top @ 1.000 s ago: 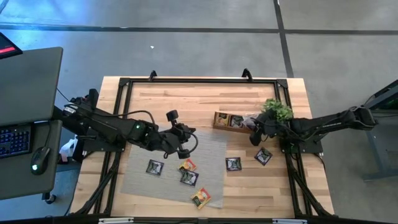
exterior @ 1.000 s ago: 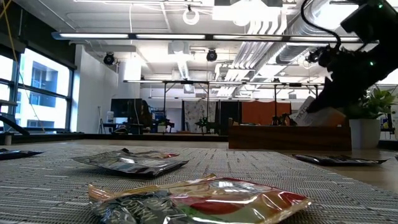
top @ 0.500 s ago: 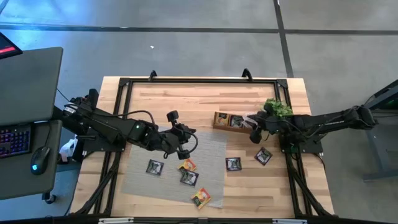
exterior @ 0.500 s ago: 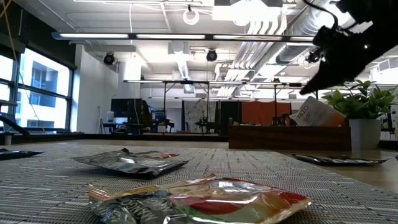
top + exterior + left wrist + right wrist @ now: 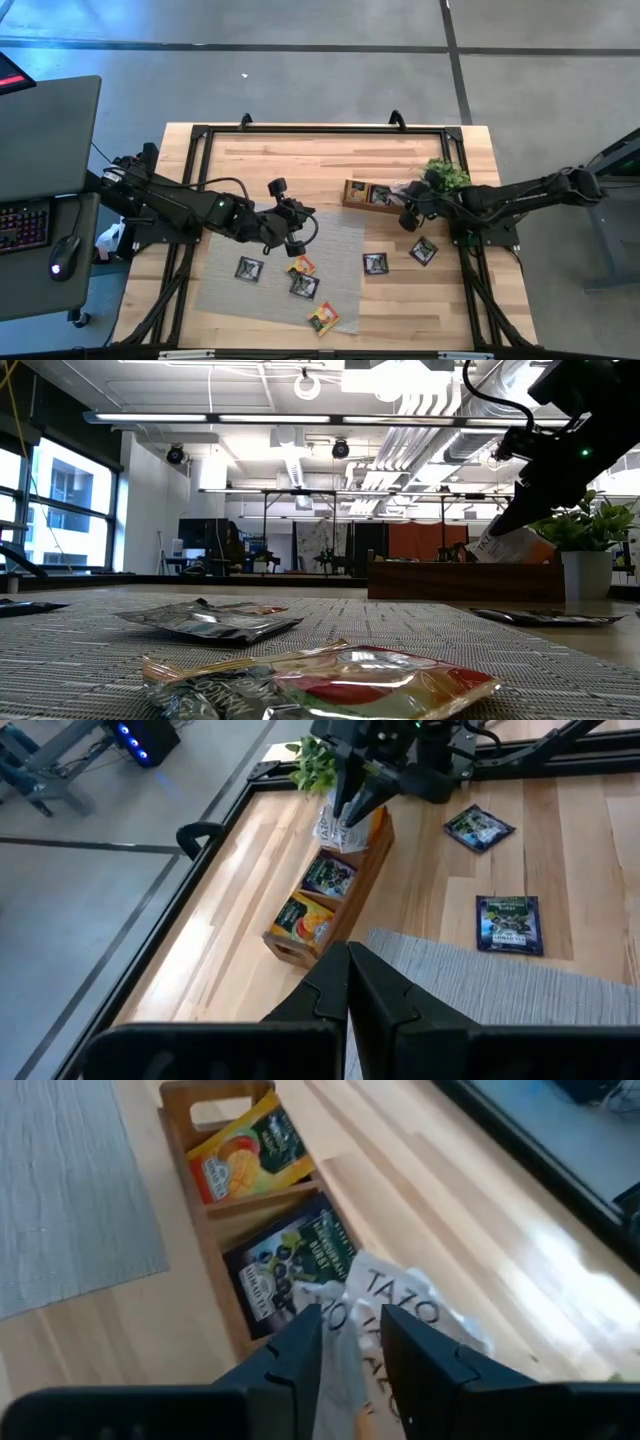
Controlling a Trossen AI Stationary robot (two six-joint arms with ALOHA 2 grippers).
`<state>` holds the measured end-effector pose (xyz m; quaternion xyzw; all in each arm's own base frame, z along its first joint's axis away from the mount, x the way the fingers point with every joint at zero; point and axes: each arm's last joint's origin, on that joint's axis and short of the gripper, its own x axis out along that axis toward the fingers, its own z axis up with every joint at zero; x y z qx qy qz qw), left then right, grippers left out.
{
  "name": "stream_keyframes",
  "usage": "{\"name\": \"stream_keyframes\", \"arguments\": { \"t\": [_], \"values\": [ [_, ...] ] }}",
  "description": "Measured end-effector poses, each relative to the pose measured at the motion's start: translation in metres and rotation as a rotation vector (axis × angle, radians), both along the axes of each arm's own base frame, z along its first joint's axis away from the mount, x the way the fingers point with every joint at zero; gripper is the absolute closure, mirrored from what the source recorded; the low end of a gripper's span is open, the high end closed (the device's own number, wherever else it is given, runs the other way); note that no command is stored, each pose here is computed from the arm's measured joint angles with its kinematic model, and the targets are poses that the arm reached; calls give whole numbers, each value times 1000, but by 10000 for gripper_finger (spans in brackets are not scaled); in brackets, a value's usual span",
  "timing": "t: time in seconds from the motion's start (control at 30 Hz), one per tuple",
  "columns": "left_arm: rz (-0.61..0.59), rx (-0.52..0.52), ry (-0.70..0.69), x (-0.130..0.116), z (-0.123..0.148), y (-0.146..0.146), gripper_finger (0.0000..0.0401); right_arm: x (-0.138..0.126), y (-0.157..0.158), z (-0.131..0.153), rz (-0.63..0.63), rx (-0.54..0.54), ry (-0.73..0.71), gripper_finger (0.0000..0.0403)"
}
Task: Pick & Place Tea
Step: Put the white orange tea bag in the right section of the wooden organizer
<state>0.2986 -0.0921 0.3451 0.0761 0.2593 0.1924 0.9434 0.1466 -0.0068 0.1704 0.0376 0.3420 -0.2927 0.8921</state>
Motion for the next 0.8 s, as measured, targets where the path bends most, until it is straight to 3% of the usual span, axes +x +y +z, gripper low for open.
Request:
{"name": "stream_keyframes", "arguments": {
  "t": [0.27, 0.53, 0.8],
  "values": [
    [0, 0, 0, 0, 0, 0, 400, 3, 1, 6, 36, -8, -6, 396],
    [-16, -13, 11, 0, -1, 0, 400, 6, 1, 33, -5, 31, -18, 396],
    [-40, -32, 17, 0, -1, -1, 400, -3, 0, 15, -87, 72, 30, 400]
  ]
}}
